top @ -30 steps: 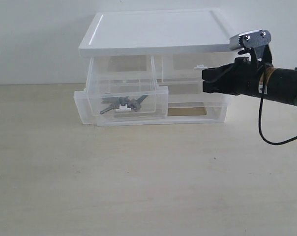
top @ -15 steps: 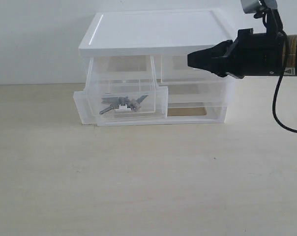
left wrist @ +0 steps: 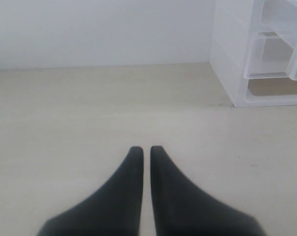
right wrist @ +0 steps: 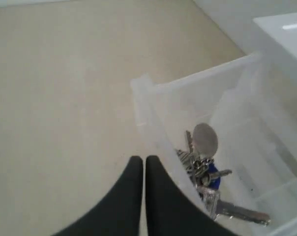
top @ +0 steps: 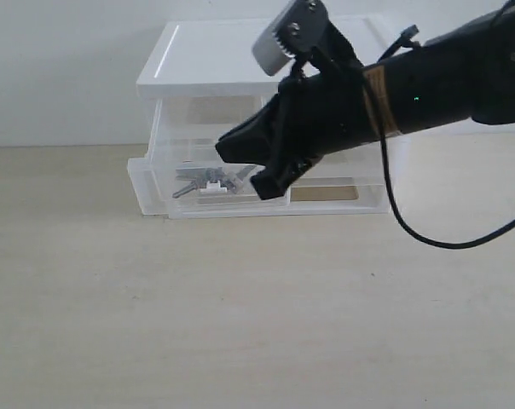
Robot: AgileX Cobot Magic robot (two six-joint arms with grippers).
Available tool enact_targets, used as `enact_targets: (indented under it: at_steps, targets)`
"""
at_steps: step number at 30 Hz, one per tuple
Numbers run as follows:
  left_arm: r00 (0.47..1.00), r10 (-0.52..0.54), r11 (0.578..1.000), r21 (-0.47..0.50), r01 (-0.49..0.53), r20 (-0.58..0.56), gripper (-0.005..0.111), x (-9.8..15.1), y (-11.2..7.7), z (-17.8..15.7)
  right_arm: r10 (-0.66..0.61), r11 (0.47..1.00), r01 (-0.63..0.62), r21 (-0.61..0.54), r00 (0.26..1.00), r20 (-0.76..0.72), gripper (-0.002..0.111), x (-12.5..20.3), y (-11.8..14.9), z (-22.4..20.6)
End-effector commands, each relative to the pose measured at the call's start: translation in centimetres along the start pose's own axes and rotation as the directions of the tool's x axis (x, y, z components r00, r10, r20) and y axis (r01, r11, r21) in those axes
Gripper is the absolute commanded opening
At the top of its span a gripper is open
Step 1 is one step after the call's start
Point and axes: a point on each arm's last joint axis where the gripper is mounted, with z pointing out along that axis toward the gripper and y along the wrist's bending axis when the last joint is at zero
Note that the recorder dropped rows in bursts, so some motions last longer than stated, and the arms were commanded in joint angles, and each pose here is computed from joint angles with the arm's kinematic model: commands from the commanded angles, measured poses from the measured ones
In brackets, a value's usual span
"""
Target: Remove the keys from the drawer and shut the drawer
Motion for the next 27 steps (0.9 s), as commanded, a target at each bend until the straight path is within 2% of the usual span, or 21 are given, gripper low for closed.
enact_targets:
  at_steps: [1, 3, 4, 5, 7, 8, 9, 10, 12, 13, 14, 16, 17, 18, 19, 21, 22, 24, 27]
  targets:
    - [1.000, -0.012, 1.000, -0.002, 0.012, -0.002, 0.004, 0.1, 0.0, 0.0, -0.056, 0.994, 0.054, 0.092, 0.998, 0.020, 0.024, -2.7, 0.9, 1.1]
    - [1.000, -0.012, 1.000, -0.002, 0.012, -0.002, 0.004, 0.1, 0.0, 0.0, -0.066, 0.989, 0.064, 0.136, 0.998, 0.009, 0.049, -2.9, 1.1, 1.6]
    - [1.000, -0.012, 1.000, -0.002, 0.012, -0.002, 0.004, 0.1, 0.0, 0.0, -0.086, 0.971, 0.087, 0.223, 0.996, -0.015, 0.068, -3.1, 1.1, 1.9]
    - [1.000, -0.012, 1.000, -0.002, 0.012, -0.002, 0.004, 0.1, 0.0, 0.0, -0.143, 0.944, 0.152, 0.293, 0.988, -0.053, 0.074, -3.2, 1.0, 2.2]
    - [1.000, -0.012, 1.000, -0.002, 0.012, -0.002, 0.004, 0.1, 0.0, 0.0, -0.169, 0.892, 0.196, 0.407, 0.980, -0.100, 0.071, -3.4, 0.9, 2.4]
    - [1.000, -0.012, 1.000, -0.002, 0.012, -0.002, 0.004, 0.1, 0.0, 0.0, -0.163, 0.825, 0.212, 0.523, 0.977, -0.139, 0.067, -3.7, 0.8, 2.3]
    - [1.000, -0.012, 1.000, -0.002, 0.012, -0.002, 0.004, 0.1, 0.0, 0.0, -0.170, 0.797, 0.230, 0.558, 0.973, -0.157, 0.065, -3.8, 0.9, 2.3]
    - [1.000, -0.012, 1.000, -0.002, 0.012, -0.002, 0.004, 0.1, 0.0, 0.0, -0.137, 0.740, 0.228, 0.633, 0.972, -0.190, 0.065, -3.9, 1.1, 2.1]
    - [1.000, -0.012, 1.000, -0.002, 0.012, -0.002, 0.004, 0.1, 0.0, 0.0, -0.052, 0.689, 0.207, 0.695, 0.970, -0.238, 0.065, -3.9, 1.3, 1.7]
    - [1.000, -0.012, 1.000, -0.002, 0.012, -0.002, 0.004, 0.1, 0.0, 0.0, 0.005, 0.658, 0.239, 0.714, 0.947, -0.321, 0.065, -4.1, 1.4, 1.4]
    - [1.000, -0.012, 1.000, -0.002, 0.012, -0.002, 0.004, 0.1, 0.0, 0.0, 0.059, 0.668, 0.261, 0.697, 0.915, -0.398, 0.065, -4.3, 1.6, 1.0]
    - [1.000, -0.012, 1.000, -0.002, 0.012, -0.002, 0.004, 0.1, 0.0, 0.0, 0.121, 0.748, 0.198, 0.634, 0.898, -0.424, 0.065, -5.6, 2.0, 0.8]
    - [1.000, -0.012, 1.000, -0.002, 0.012, -0.002, 0.004, 0.1, 0.0, 0.0, 0.140, 0.816, 0.149, 0.559, 0.886, -0.442, 0.065, -6.5, 2.7, 0.8]
    - [1.000, -0.012, 1.000, -0.002, 0.012, -0.002, 0.004, 0.1, 0.0, 0.0, 0.130, 0.856, 0.133, 0.500, 0.880, -0.457, 0.065, -7.1, 3.1, 0.9]
    - [1.000, -0.012, 1.000, -0.002, 0.012, -0.002, 0.004, 0.1, 0.0, 0.0, 0.095, 0.914, 0.124, 0.387, 0.862, -0.499, 0.065, -7.9, 3.9, 1.1]
    - [1.000, -0.012, 1.000, -0.002, 0.012, -0.002, 0.004, 0.1, 0.0, 0.0, -0.001, 0.964, 0.159, 0.215, 0.807, -0.591, 0.065, -8.5, 4.4, 1.7]
    - [1.000, -0.012, 1.000, -0.002, 0.012, -0.002, 0.004, 0.1, 0.0, 0.0, -0.010, 0.964, 0.170, 0.206, 0.796, -0.605, 0.065, -8.8, 4.3, 1.9]
    - [1.000, -0.012, 1.000, -0.002, 0.012, -0.002, 0.004, 0.1, 0.0, 0.0, -0.095, 0.949, 0.268, 0.168, 0.747, -0.658, 0.065, -8.3, 3.2, 3.8]
    - [1.000, -0.012, 1.000, -0.002, 0.012, -0.002, 0.004, 0.1, 0.0, 0.0, -0.133, 0.944, 0.296, 0.143, 0.742, -0.657, 0.065, -7.5, 2.6, 6.0]
